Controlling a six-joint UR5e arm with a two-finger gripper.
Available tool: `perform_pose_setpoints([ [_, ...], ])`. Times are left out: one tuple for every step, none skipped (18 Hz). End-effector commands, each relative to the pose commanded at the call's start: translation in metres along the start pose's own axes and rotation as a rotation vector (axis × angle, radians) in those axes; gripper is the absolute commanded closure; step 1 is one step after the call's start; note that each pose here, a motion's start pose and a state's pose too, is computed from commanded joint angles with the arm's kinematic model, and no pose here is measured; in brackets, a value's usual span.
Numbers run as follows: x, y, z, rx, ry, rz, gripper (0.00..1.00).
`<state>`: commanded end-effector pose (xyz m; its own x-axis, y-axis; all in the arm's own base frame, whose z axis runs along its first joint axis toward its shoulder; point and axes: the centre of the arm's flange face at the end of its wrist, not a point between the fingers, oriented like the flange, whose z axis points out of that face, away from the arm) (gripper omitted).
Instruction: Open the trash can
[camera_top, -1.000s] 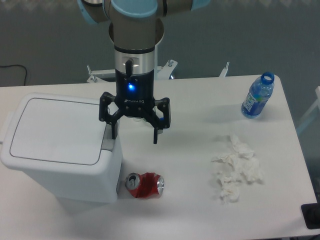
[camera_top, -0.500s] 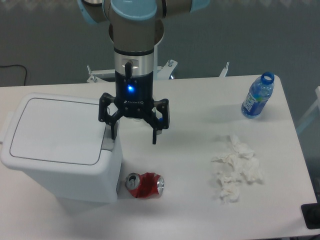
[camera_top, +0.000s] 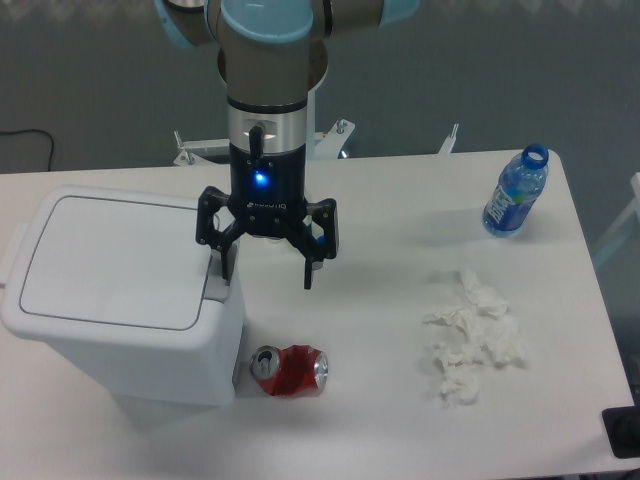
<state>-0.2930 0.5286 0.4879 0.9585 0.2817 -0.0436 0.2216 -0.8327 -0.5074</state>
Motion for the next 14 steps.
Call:
perform_pose_setpoints([
  [0.0018, -0.0004, 0.0001, 0.000, 0.002, 0.003, 0.00],
  [0.0018, -0.0004, 0.0001, 0.000, 0.002, 0.003, 0.00],
  [0.0018, -0.0004, 0.0001, 0.000, 0.002, 0.003, 0.00],
  [0.0018, -0.0004, 0.0001, 0.000, 0.002, 0.003, 0.00],
  [0.0018, -0.0004, 0.0001, 0.000, 0.002, 0.003, 0.00],
  [0.0018, -0.0004, 0.0001, 0.000, 0.002, 0.003, 0.00],
  [0.0018, -0.0004, 0.0001, 0.000, 0.002, 0.003, 0.00],
  [0.0018, -0.0004, 0.0001, 0.000, 0.002, 0.003, 0.00],
  [0.0009, -0.0002, 0.0001, 0.000, 0.001, 0.001, 0.00],
  [0.0018, -0.0004, 0.0001, 0.000, 0.002, 0.003, 0.00],
  [0.0018, -0.0004, 0.0001, 0.000, 0.002, 0.003, 0.00],
  [0.0018, -0.0004, 0.0001, 0.000, 0.002, 0.003, 0.00],
  [0.0017, -0.0010, -0.0006, 0.003, 0.000, 0.005, 0.00],
  [0.0006, -0.0008, 0.0003, 0.001, 0.000, 0.003, 0.00],
])
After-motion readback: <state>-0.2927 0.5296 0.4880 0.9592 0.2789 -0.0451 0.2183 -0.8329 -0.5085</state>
